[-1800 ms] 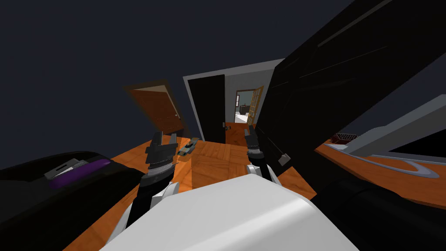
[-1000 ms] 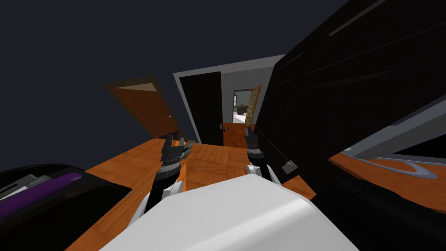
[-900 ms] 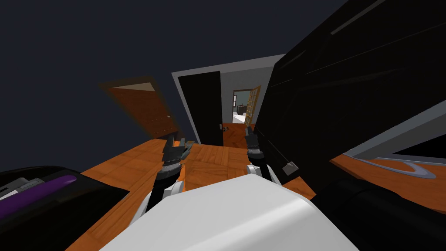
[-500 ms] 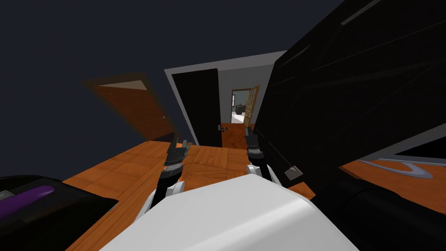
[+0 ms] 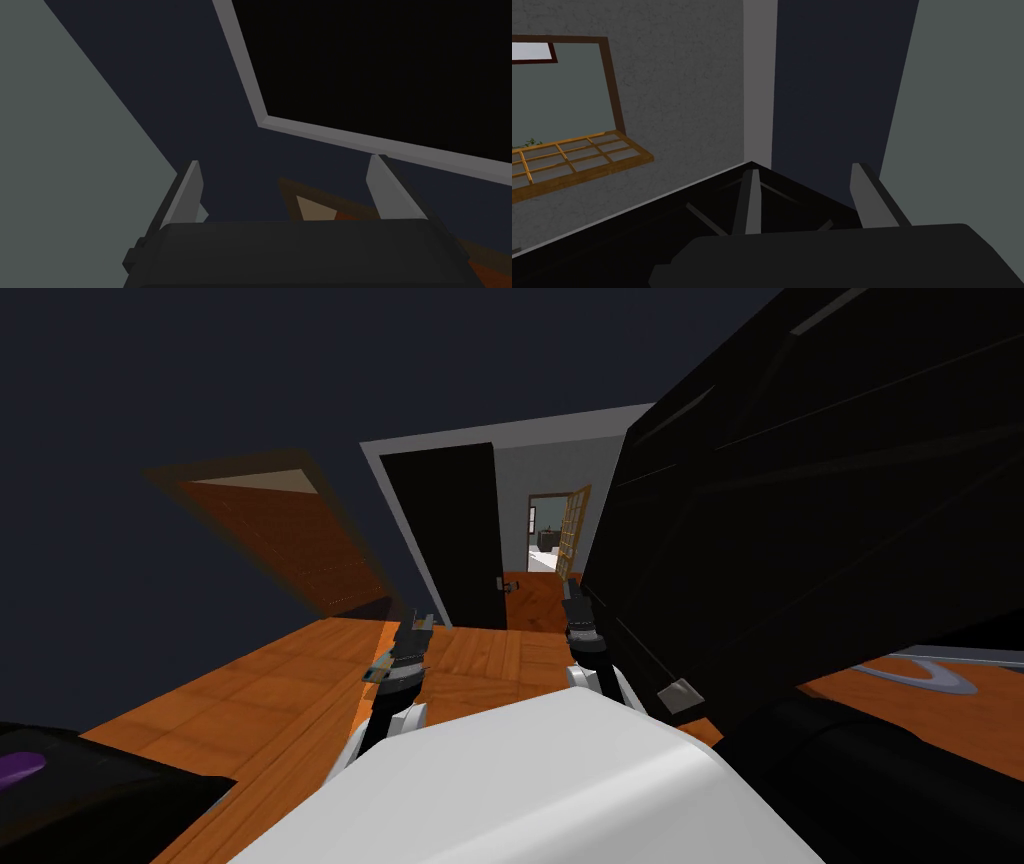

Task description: Pull the door open

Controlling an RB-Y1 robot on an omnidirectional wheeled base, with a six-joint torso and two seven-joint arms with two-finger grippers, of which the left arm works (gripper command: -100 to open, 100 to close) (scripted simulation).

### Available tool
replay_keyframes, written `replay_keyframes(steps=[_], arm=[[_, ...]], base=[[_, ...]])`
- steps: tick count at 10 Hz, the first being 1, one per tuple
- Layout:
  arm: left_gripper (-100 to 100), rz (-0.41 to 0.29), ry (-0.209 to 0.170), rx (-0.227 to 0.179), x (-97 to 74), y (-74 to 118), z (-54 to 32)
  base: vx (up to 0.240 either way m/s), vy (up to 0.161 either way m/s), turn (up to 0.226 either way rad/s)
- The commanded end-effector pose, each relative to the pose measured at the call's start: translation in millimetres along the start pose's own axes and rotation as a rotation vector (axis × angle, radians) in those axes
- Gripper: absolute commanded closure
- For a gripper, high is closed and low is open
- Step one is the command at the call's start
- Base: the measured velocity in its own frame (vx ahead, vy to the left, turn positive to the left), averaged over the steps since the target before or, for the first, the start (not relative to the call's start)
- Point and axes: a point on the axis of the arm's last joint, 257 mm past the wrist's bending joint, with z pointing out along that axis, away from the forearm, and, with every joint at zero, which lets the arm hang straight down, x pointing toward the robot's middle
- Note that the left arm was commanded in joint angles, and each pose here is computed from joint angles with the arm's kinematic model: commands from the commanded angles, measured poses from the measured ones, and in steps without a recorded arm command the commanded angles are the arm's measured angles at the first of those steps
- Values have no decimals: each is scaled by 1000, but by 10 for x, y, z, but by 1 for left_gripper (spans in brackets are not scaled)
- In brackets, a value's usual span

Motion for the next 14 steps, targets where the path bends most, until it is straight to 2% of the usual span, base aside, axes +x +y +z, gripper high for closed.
replay_keyframes(steps=[1, 8, 14], arm=[[-100, -6, 3, -21, 0, 128, -39], [-100, -27, 10, -116, -28, 689, -216], [-100, -43, 12, -200, -71, 1158, -414]], base=[[100, -42, -52], [105, -40, -63], [107, -39, -67]])
